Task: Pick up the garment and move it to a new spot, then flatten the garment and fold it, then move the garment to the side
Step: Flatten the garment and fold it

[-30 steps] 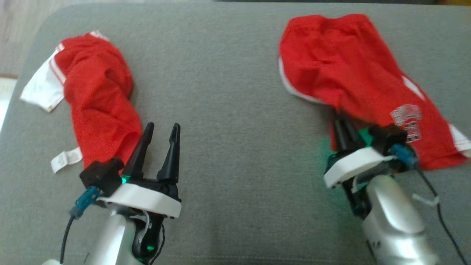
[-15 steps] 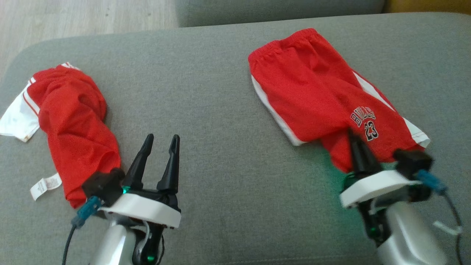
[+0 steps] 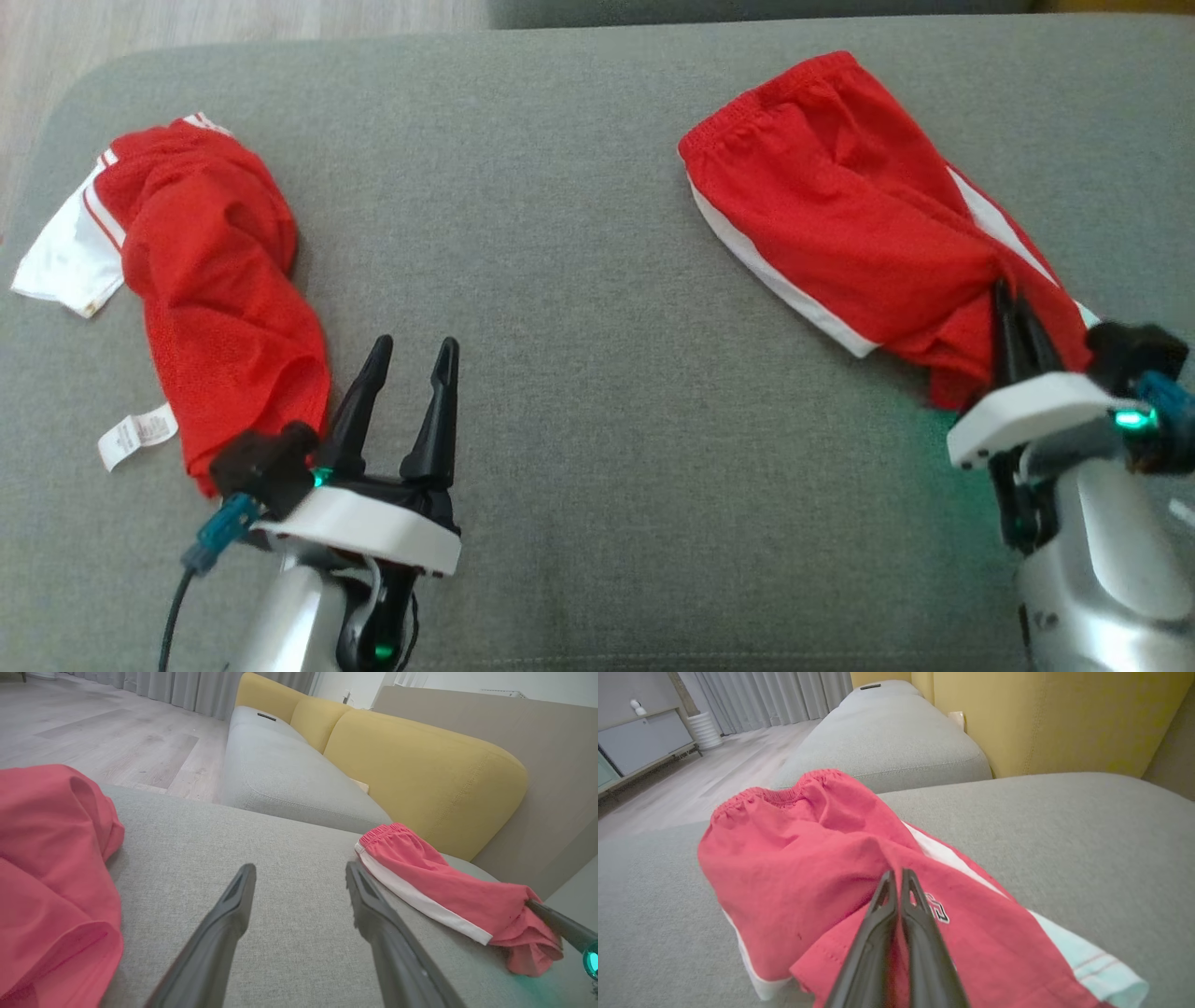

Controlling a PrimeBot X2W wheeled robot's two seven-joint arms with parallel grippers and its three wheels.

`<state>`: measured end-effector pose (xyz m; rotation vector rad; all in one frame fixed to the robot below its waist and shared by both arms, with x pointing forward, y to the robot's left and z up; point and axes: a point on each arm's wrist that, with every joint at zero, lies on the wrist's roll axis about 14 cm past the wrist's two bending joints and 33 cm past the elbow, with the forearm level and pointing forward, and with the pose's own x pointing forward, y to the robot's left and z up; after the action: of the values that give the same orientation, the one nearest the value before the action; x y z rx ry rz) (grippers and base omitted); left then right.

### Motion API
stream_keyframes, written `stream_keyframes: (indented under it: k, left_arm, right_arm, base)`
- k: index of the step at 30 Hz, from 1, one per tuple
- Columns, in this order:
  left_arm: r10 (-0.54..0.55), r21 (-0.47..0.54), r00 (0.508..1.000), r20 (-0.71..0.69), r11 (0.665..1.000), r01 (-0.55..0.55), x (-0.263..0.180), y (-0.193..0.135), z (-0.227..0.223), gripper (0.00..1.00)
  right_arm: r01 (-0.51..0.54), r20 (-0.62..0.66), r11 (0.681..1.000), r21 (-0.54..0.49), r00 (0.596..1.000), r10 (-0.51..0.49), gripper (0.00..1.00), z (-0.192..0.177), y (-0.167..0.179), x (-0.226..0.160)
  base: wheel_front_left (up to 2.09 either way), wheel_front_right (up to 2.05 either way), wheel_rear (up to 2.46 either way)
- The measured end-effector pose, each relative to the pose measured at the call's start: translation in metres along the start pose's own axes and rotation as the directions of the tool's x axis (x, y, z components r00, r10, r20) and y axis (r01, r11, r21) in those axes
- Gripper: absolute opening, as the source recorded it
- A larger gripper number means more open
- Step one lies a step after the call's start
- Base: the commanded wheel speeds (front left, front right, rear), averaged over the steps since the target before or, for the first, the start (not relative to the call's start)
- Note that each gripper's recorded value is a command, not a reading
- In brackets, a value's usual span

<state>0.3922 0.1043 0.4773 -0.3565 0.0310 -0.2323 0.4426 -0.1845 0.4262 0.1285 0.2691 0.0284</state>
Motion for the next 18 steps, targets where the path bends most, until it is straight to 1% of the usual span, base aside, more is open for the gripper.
stream_keyframes:
  k: [3, 6, 9, 11, 12, 13, 18]
  left_arm:
    - [0.008, -0.001, 1.000, -0.006, 1.000, -0.008, 0.000, 0.003, -0.002, 1.00]
    - [0.011, -0.002, 1.000, -0.008, 1.000, -0.011, -0.001, 0.004, -0.003, 1.00]
    - [0.013, -0.001, 1.000, -0.005, 1.000, -0.013, 0.000, 0.005, -0.002, 1.00]
    - [0.013, 0.002, 1.000, 0.001, 1.000, -0.013, 0.001, 0.005, 0.001, 1.00]
    - [0.012, 0.004, 1.000, 0.005, 1.000, -0.012, 0.002, 0.005, 0.002, 1.00]
    - [0.012, 0.005, 1.000, 0.011, 1.000, -0.012, 0.003, 0.006, 0.004, 1.00]
    - [0.022, 0.007, 1.000, 0.014, 1.000, -0.022, 0.001, 0.009, 0.006, 1.00]
  right_arm:
    - [-0.012, 0.032, 0.998, -0.056, 0.999, 0.014, 0.00, 0.012, 0.004, 0.011]
    - [-0.022, 0.081, 0.993, -0.115, 0.996, 0.031, 0.00, 0.033, 0.008, 0.023]
    - [-0.015, 0.118, 0.986, -0.167, 0.992, 0.036, 0.00, 0.053, 0.007, 0.034]
    - [-0.002, 0.122, 0.980, -0.200, 0.992, 0.027, 0.00, 0.061, 0.001, 0.041]
    - [0.008, 0.117, 0.977, -0.213, 0.993, 0.017, 0.33, 0.062, -0.003, 0.043]
    - [0.017, 0.109, 0.973, -0.231, 0.994, 0.009, 1.00, 0.062, -0.007, 0.046]
    - [0.057, 0.077, 0.951, -0.303, 0.996, -0.035, 1.00, 0.058, -0.024, 0.054]
  base:
    - [0.00, 0.00, 0.00]
    - [0.00, 0.00, 0.00]
    - [0.00, 0.00, 0.00]
    - [0.00, 0.00, 0.00]
    - [0.00, 0.00, 0.00]
    - [0.00, 0.00, 0.00]
    - [0.00, 0.00, 0.00]
